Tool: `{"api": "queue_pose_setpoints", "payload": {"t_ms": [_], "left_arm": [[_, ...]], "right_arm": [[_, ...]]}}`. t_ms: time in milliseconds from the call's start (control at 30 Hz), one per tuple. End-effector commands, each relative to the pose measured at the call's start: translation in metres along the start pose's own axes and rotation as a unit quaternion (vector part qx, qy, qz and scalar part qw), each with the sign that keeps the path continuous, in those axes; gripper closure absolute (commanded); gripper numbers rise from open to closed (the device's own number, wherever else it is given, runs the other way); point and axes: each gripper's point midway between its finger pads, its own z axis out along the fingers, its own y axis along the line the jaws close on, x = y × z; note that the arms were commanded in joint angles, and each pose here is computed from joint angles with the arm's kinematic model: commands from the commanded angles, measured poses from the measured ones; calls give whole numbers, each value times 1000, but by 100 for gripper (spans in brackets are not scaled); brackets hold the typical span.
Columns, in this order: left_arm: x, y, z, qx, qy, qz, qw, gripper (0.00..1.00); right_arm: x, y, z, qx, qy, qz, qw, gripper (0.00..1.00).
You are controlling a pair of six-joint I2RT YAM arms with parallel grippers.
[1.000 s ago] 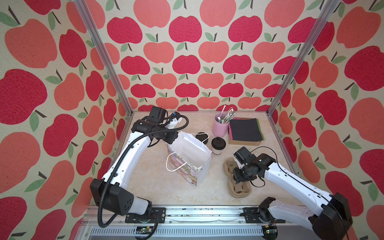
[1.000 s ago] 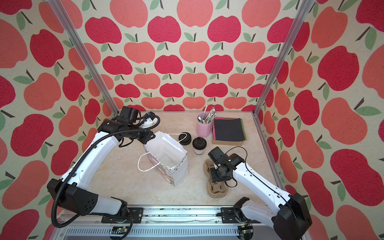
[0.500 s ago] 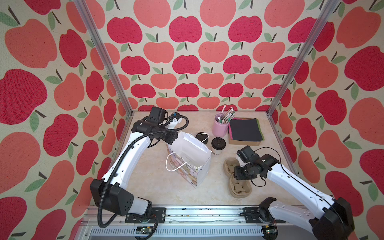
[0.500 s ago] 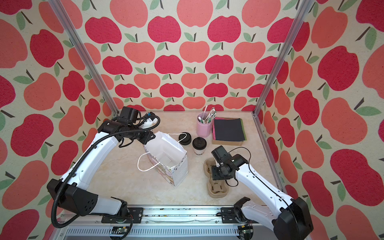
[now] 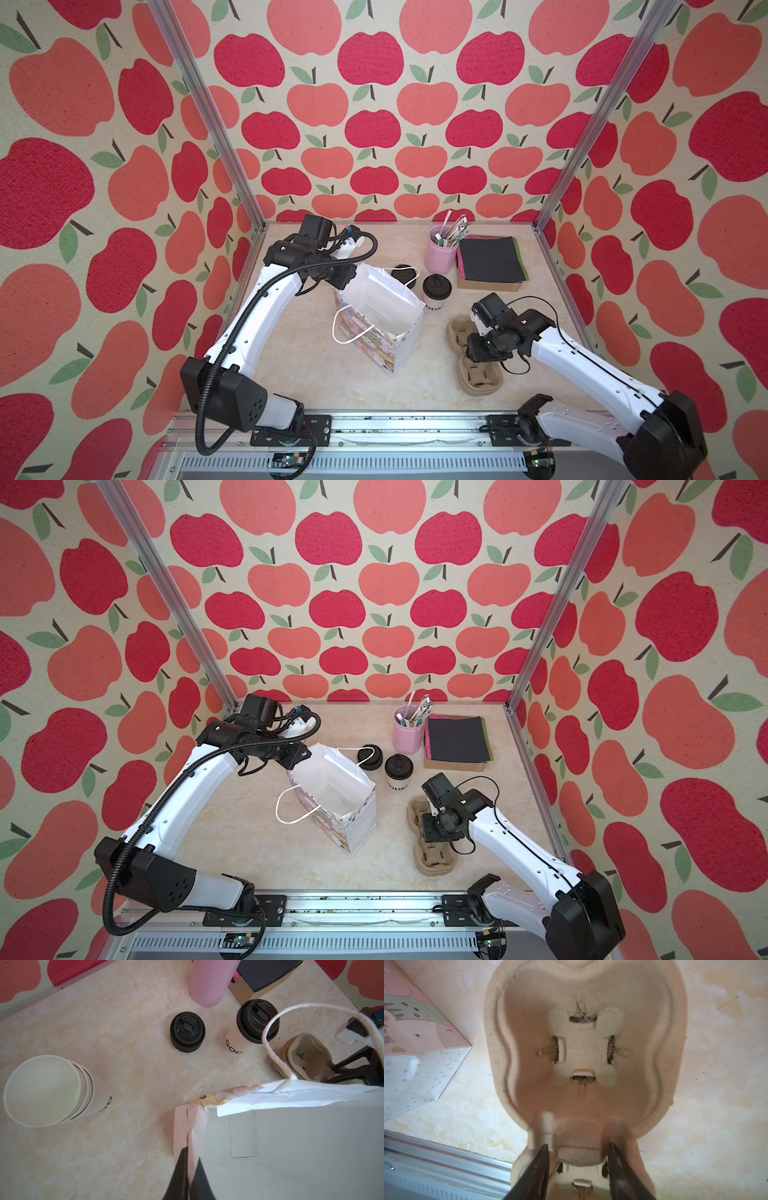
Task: Pack the takeout coffee
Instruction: 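Close the right gripper on the cup carrier's end rim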
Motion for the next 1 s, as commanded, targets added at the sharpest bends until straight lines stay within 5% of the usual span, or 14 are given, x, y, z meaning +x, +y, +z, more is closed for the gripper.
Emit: {"api": "queue_pose_setpoints", "payload": {"t_ms": [0,433,967], "left_arm": [[-1,-8,-2,11,-8,1,1000,92],[2,-7,0,11,-5,0,1000,92],[2,-8,0,11,-7,2,1000,91]], "right_arm": [[-5,-5,1,13,-11,-2,1000,52],[-9,0,9,2,-6,-5,1000,51],[-8,1,7,-4,-9,-6,1000,62]]}}
